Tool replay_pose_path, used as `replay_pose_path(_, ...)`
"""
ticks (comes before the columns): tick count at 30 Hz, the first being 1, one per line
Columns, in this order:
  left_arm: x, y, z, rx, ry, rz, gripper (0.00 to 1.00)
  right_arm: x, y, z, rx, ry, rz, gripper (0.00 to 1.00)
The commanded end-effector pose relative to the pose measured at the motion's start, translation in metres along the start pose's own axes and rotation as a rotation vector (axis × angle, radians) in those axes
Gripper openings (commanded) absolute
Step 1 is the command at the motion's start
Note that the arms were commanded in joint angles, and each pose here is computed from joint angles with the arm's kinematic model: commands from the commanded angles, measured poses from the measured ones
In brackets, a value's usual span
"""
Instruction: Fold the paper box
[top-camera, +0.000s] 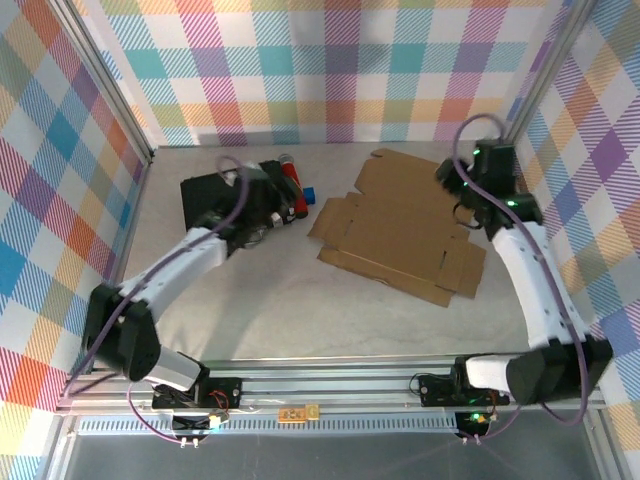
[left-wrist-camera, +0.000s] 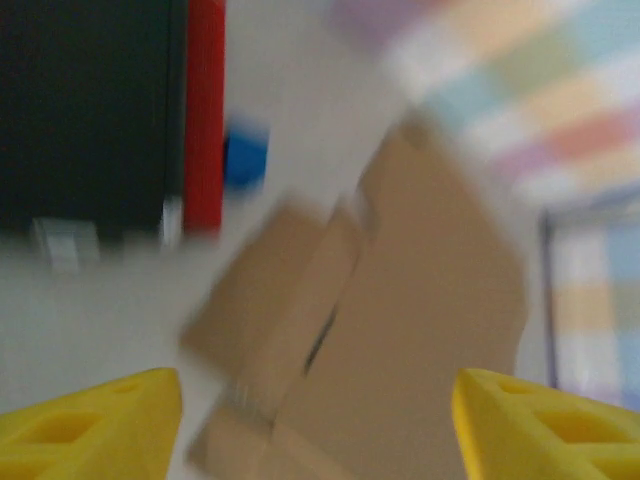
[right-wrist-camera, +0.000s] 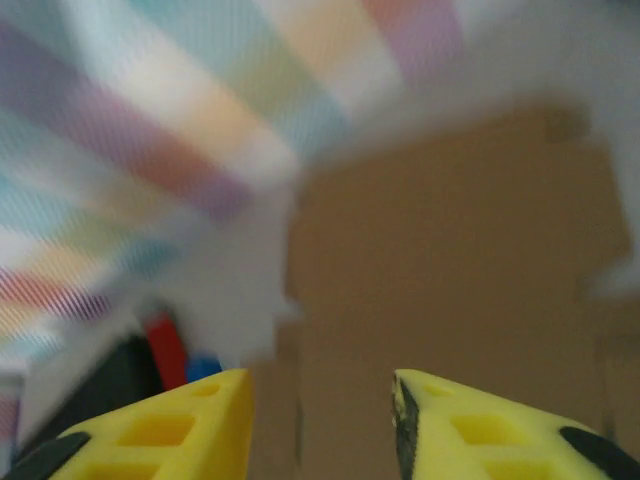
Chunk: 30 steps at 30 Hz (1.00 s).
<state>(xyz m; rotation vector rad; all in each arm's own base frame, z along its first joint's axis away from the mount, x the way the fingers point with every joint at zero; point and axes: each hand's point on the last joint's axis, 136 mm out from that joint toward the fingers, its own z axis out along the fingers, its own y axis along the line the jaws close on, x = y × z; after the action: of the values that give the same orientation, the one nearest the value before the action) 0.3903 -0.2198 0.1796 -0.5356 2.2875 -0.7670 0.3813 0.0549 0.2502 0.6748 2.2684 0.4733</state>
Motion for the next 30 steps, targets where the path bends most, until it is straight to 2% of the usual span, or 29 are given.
replay_pose_path(1,0.050,-0.006,0.017,0.047,0.157,-0.094,0.64,0.064,-0.010,0.015,-0.025,0.284,0.095,0.40)
replay_pose_path(5,0.073,0.001,0.051,0.019,0.204,-0.095,0.58,0.077,-0.015,0.027,-0.035,0.336,0.128,0.41)
replay_pose_path(11,0.087,0.020,0.084,0.000,0.203,-0.133,0.57,0.084,-0.011,0.033,-0.077,0.372,0.174,0.42)
replay_pose_path(17,0.082,0.014,0.112,0.041,0.187,-0.131,0.47,0.093,-0.010,0.032,-0.101,0.403,0.198,0.42)
replay_pose_path(20,0.080,0.024,0.121,-0.002,0.185,-0.132,0.42,0.096,-0.010,0.028,-0.112,0.415,0.215,0.42)
replay_pose_path(24,0.074,0.028,0.127,0.005,0.166,-0.141,0.37,0.104,-0.009,0.024,-0.133,0.433,0.240,0.42)
replay_pose_path(26,0.071,0.027,0.131,0.015,0.161,-0.145,0.30,0.108,-0.010,0.022,-0.138,0.444,0.256,0.42)
replay_pose_path(30,0.067,0.021,0.136,0.036,0.160,-0.147,0.00,0.122,-0.015,0.014,-0.142,0.473,0.309,0.46)
